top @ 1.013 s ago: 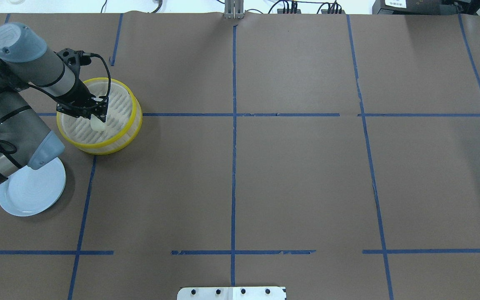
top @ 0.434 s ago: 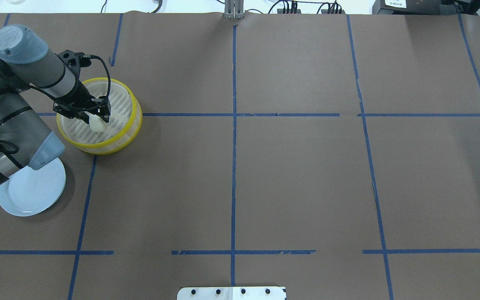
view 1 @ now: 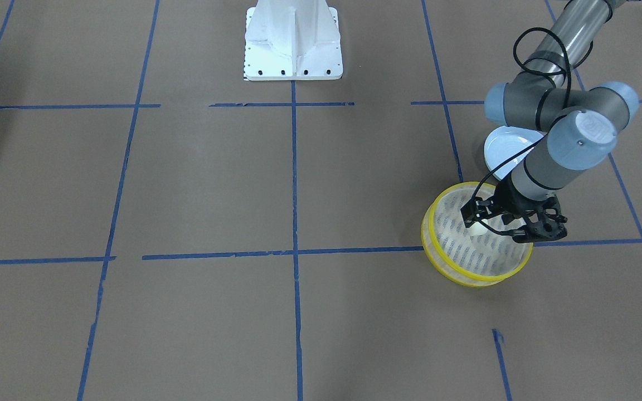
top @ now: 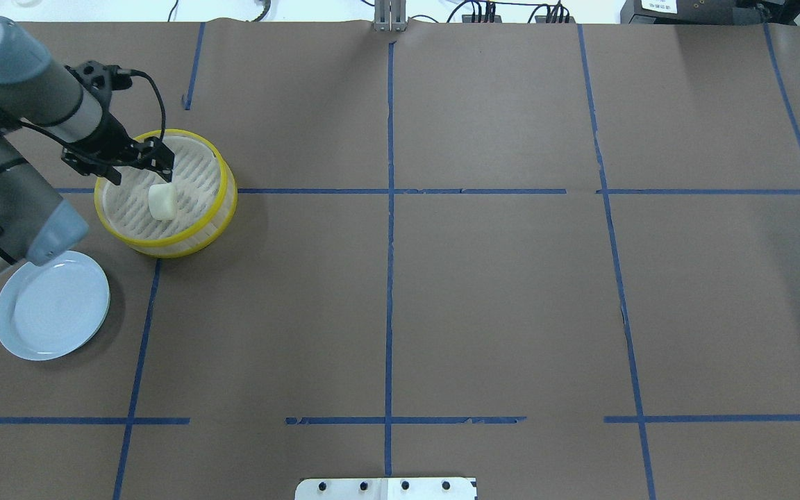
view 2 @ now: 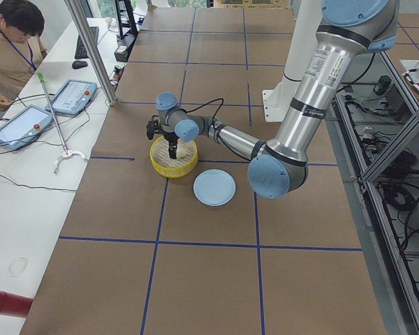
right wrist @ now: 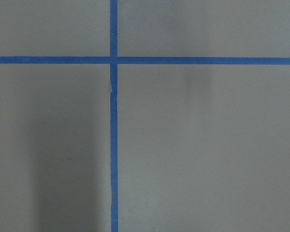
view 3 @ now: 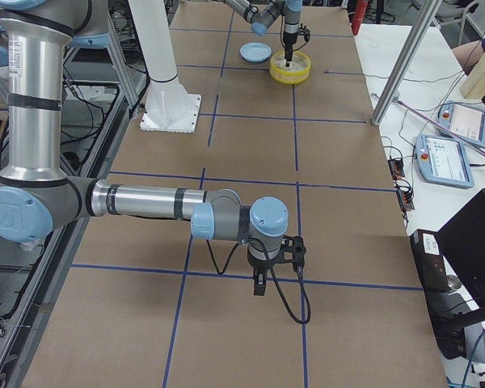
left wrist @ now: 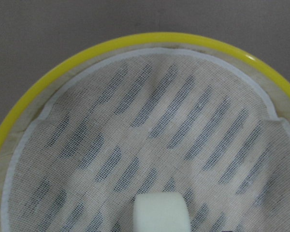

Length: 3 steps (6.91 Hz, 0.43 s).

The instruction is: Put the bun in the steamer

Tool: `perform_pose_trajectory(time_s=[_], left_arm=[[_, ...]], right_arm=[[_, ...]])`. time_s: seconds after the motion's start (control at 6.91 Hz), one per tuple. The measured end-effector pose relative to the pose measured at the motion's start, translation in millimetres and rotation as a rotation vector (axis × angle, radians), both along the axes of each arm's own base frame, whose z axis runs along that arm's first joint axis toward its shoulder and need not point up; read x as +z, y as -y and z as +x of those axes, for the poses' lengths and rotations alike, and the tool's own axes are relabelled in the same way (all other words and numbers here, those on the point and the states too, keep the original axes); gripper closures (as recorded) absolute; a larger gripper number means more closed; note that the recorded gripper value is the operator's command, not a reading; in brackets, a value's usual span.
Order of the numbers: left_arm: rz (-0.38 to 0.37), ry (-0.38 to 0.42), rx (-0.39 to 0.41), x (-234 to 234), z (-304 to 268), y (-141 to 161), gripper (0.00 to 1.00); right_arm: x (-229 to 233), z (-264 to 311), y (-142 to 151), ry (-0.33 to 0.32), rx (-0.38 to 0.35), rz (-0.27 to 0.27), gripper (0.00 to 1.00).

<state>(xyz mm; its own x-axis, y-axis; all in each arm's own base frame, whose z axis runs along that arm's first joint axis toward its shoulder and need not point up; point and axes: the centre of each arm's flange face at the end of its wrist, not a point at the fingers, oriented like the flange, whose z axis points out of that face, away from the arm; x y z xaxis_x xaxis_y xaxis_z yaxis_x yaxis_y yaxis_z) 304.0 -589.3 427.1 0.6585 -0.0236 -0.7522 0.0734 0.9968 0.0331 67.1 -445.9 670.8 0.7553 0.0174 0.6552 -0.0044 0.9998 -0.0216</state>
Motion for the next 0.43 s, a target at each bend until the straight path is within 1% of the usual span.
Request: perform_pose_trajectory(time_s=[0.14,0.29,0.43], left_arm=[[0.066,0.015,-0.001,2.4,-52.7,4.0,0.05],[0.130,0.053,0.017,23.4,-116.3,-4.3,0.05],[0.170,0.082,0.046,57.3,-179.1,-21.8,0.05]], right_arm=[[0.0,0.0,0.0,0.000,0.000,0.000,0.00],[0.0,0.0,0.0,0.000,0.000,0.000,0.00],[0.0,0.0,0.0,0.000,0.000,0.000,0.00]])
